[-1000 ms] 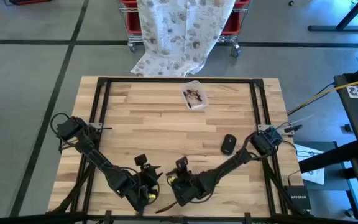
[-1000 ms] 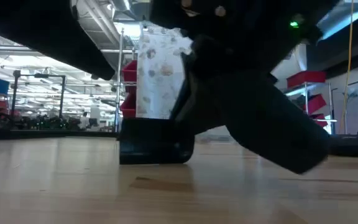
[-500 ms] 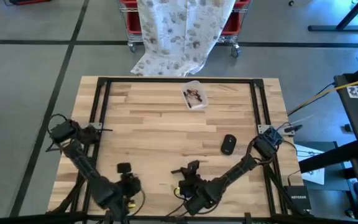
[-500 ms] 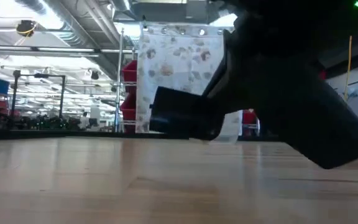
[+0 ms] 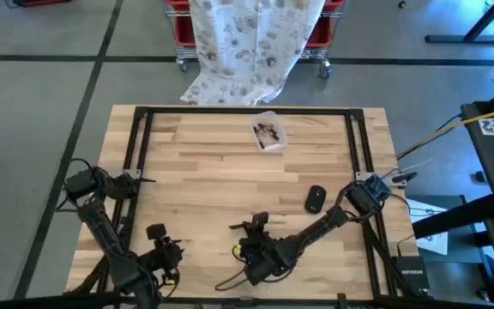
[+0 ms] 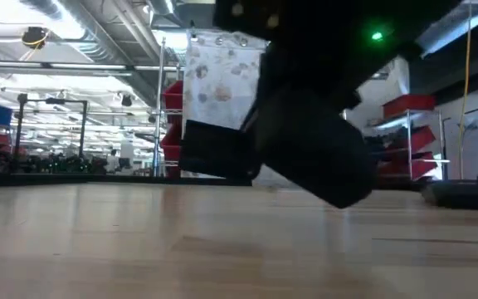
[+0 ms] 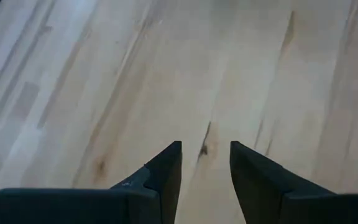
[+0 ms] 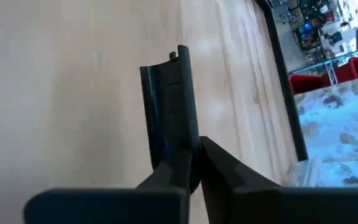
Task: Insert battery
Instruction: Close the remote control cover
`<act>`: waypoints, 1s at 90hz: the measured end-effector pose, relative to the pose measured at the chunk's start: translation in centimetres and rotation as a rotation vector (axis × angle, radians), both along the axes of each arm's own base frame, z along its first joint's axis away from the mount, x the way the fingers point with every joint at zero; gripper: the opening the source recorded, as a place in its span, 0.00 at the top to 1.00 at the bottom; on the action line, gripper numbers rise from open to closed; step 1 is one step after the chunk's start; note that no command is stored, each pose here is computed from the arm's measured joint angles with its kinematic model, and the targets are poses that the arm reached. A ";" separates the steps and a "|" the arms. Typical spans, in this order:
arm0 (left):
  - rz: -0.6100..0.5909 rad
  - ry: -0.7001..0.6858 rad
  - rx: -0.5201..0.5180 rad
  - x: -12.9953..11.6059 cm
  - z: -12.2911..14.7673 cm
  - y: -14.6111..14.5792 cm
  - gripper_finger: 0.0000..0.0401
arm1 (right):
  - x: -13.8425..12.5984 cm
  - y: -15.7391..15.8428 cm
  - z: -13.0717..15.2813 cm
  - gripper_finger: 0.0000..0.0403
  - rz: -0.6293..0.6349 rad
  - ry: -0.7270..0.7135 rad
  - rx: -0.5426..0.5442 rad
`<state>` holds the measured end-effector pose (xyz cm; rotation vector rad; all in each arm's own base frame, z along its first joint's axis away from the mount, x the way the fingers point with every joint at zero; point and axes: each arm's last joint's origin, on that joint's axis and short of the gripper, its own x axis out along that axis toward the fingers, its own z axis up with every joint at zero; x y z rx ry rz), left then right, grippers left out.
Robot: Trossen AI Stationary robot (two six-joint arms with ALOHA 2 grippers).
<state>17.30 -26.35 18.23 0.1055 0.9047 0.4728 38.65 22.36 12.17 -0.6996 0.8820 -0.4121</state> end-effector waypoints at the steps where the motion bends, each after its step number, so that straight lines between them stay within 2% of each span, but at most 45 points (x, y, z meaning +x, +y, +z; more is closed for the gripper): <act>1: 0.002 -0.001 0.000 0.0 0.0 0.0 0.71 | 0.1 0.0 0.0 1.00 0.004 0.004 0.000; 19: 0.028 -0.015 -0.024 -0.1 -0.1 0.0 0.71 | 0.7 -0.2 0.0 1.00 0.014 -0.006 0.075; 33: 0.056 -0.010 -0.002 -0.1 0.1 0.4 0.71 | -0.4 -0.2 0.4 1.00 0.007 0.022 -0.089; 46: 0.152 -0.031 0.045 0.4 0.9 1.5 0.71 | -1.6 -1.3 1.1 1.00 -0.072 0.054 -0.118; 54: 0.216 -0.037 0.069 0.8 1.1 2.4 0.71 | -2.4 -2.8 0.5 1.00 -0.134 0.045 -0.200; 60: 0.245 -0.044 0.068 1.3 0.9 2.8 0.71 | -3.0 -3.8 0.0 1.00 -0.169 0.021 -0.218; 78: 0.277 -0.106 0.044 2.9 -0.2 3.9 0.71 | -6.2 -6.4 -0.4 1.00 -0.226 -0.014 -0.207; 90: 0.257 -0.155 -0.020 3.8 -0.3 4.5 0.71 | -8.3 -7.7 0.1 1.00 -0.241 -0.105 -0.129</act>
